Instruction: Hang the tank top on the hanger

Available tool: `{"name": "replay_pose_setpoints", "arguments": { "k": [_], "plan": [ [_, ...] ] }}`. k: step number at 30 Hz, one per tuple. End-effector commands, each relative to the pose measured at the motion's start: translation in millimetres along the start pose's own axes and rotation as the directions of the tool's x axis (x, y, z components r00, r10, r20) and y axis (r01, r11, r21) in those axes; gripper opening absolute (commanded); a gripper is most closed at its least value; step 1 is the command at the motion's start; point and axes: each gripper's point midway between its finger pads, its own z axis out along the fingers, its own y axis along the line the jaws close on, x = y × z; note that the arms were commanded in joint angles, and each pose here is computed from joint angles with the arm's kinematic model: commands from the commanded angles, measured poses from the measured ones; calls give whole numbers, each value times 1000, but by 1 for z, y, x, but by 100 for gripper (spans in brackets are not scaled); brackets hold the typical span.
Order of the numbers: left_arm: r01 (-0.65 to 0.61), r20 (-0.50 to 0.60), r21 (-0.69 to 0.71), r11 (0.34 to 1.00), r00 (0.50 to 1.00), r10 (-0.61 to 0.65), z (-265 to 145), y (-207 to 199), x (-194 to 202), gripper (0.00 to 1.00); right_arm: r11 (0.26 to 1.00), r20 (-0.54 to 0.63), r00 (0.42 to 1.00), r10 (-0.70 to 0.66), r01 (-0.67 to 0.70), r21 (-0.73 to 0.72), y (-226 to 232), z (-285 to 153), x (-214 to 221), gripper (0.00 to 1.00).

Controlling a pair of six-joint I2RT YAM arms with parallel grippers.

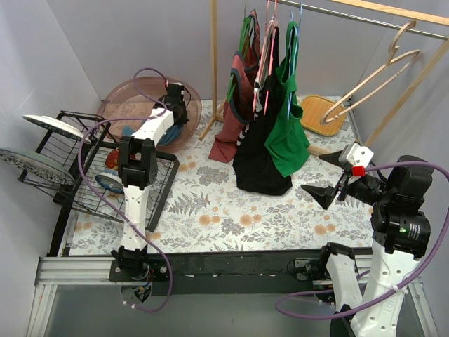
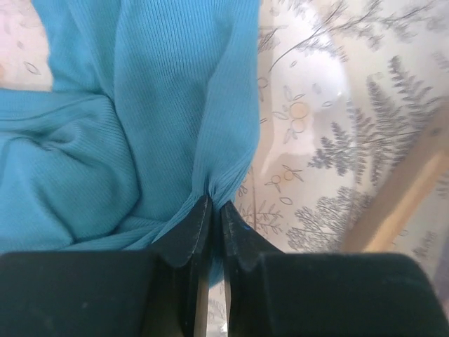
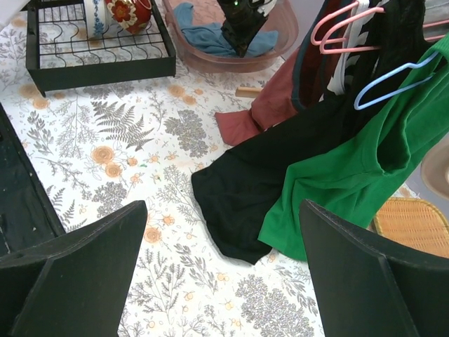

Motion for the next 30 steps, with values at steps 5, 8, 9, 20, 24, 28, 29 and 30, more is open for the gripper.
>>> {"name": "replay_pose_setpoints", "arguments": {
  "k": [5,8,9,20,24,28,29,30],
  "plan": [
    [87,491,193,977,854,-173,-219,-12,-192,0,999,-14,1000,-25,26,36,3,-7,-7,97],
    [86,589,294,952,768,-251,-294,-13,-221,0,999,-18,1000,-21,22,48,4,-8,-6,97],
    [74,598,333,940,754,-271,-312,-16,-224,0,999,-20,1000,-20,21,50,4,-8,-5,97],
    [-227,673,699,678,528,-518,-561,-45,-229,0,995,-34,999,-33,36,90,4,-13,-6,98],
    [-351,628,773,528,541,-560,-618,-59,-206,0,994,-41,999,-34,38,98,3,-13,-3,98],
    [-433,576,817,381,587,-569,-655,-69,-169,0,995,-48,998,-34,39,93,4,-12,3,98],
    [-430,554,832,350,629,-546,-645,-75,-156,0,995,-50,998,-32,36,91,4,-12,5,97],
    [-436,539,842,318,639,-549,-652,-75,-149,0,996,-50,998,-31,35,87,5,-12,6,98]
  ]
}}
